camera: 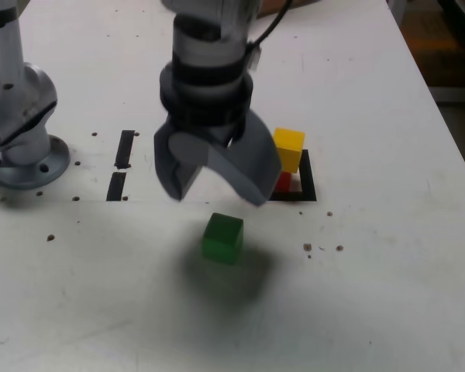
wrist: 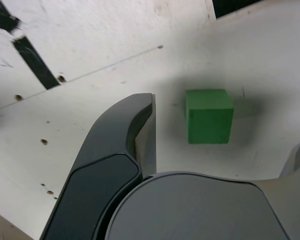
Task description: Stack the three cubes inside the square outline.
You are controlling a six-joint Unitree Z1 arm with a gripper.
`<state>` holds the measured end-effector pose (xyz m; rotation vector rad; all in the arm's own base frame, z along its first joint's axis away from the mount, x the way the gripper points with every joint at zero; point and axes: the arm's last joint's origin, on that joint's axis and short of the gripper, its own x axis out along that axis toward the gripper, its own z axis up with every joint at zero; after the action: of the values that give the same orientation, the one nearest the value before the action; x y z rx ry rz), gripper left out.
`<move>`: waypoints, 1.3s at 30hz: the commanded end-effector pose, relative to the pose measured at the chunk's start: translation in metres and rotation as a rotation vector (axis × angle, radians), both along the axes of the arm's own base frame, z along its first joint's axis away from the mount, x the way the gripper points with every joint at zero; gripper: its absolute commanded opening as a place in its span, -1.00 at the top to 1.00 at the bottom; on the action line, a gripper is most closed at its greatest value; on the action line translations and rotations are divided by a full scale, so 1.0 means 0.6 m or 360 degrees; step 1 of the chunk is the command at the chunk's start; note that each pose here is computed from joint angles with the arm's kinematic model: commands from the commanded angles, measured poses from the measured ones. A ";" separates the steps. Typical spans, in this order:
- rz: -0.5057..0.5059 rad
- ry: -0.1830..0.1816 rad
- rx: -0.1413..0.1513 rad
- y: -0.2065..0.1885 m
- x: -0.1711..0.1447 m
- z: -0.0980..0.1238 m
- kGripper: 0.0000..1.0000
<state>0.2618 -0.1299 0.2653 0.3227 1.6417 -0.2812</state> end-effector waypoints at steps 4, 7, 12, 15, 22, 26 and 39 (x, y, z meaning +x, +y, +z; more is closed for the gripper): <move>-0.0004 0.0000 -0.0032 -0.006 -0.002 -0.035 -1.00; -0.0001 0.0004 -0.0035 -0.007 -0.005 -0.051 -0.99; 0.0004 0.0012 -0.0039 -0.008 -0.003 -0.068 -0.96; 0.0004 0.0022 -0.0043 -0.010 -0.001 -0.075 -0.92; 0.0002 0.0015 -0.0060 -0.017 0.008 -0.090 -0.88; 0.0000 0.0032 -0.0060 -0.018 0.010 -0.097 -0.78; 0.0024 0.0100 -0.0074 -0.017 0.002 -0.115 0.49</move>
<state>0.2643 -0.1399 0.1977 0.2652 1.6911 -0.3239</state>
